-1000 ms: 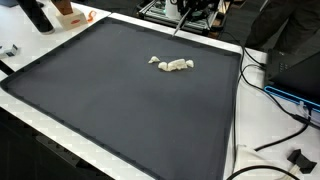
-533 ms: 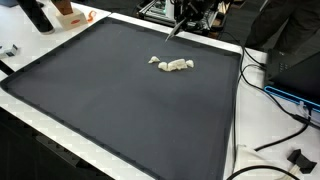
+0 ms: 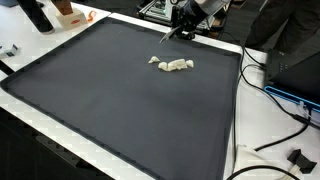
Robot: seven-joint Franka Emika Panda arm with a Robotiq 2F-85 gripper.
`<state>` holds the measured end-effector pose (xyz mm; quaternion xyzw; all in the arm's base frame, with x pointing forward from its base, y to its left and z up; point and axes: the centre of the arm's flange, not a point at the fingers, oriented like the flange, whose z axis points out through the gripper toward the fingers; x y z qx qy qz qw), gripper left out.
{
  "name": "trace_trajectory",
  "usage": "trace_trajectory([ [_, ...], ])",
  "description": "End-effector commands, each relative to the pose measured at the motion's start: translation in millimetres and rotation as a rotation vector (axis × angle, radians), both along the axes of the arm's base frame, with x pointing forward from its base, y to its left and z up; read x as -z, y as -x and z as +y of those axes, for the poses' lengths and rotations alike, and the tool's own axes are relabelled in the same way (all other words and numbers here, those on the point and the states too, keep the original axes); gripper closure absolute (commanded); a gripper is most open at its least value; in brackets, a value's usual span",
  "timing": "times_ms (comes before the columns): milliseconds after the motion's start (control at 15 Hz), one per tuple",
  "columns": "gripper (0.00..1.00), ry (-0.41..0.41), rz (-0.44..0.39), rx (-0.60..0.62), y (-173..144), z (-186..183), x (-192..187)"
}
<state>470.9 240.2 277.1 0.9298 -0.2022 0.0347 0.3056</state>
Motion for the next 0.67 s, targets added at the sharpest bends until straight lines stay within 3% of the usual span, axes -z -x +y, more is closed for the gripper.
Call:
trace_trajectory([
  [0,0.99,0.053,0.010,0.038,-11,6,18],
  [600,0.99,0.085,0.040,0.067,-22,1,44],
])
